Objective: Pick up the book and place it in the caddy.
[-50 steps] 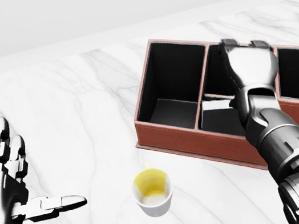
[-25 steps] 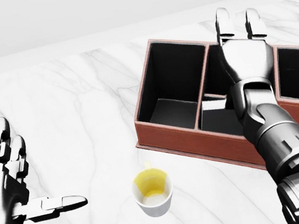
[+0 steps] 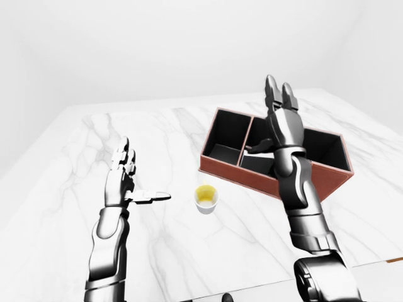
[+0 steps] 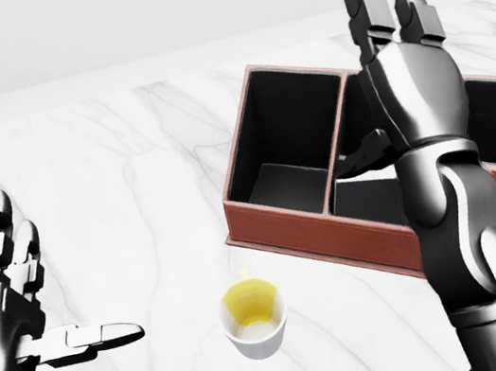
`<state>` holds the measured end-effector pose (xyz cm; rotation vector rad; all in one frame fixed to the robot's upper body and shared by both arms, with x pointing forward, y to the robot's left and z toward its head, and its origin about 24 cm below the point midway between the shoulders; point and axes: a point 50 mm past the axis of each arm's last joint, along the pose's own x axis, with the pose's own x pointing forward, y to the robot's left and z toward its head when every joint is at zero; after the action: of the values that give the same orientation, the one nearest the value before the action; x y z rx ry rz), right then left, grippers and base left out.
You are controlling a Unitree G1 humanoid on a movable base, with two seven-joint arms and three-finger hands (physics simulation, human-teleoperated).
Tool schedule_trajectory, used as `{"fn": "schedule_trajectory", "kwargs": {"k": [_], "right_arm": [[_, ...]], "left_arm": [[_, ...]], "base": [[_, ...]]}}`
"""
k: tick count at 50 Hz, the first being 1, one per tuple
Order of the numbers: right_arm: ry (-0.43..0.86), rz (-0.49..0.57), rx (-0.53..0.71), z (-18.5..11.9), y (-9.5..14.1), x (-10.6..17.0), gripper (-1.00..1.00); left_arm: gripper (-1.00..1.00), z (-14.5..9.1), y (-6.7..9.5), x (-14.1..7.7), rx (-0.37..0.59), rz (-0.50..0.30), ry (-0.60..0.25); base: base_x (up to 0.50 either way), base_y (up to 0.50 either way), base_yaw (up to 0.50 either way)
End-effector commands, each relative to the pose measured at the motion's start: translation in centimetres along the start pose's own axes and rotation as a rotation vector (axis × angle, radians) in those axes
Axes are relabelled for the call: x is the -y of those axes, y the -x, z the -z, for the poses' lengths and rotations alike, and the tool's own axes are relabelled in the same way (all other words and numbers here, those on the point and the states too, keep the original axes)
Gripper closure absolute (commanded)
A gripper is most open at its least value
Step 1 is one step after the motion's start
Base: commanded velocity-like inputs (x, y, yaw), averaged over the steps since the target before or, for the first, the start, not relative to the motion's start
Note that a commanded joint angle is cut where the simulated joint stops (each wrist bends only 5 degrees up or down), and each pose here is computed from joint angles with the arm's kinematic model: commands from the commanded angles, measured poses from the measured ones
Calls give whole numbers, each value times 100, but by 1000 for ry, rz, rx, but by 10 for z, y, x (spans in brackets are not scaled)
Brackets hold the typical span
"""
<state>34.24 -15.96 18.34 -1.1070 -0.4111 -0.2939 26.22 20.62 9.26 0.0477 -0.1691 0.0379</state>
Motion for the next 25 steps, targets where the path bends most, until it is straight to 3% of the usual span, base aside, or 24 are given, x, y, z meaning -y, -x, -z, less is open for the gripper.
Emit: {"fn": "schedule_trajectory", "kwargs": {"k": [1, 13, 25], "right_arm": [[-247, -11, 125, -15, 53, 57, -100], [-523, -21, 185, -2, 95, 89, -100], [-758, -76, 147, 17, 131, 95, -100]], "left_arm": [[-100, -3, 2, 0, 8, -3, 3], [-100, -5, 4, 0, 8, -6, 8], [-100, -11, 9, 0, 27, -6, 19]], "base": [[0, 0, 0], [0, 0, 0], [0, 0, 0]]}}
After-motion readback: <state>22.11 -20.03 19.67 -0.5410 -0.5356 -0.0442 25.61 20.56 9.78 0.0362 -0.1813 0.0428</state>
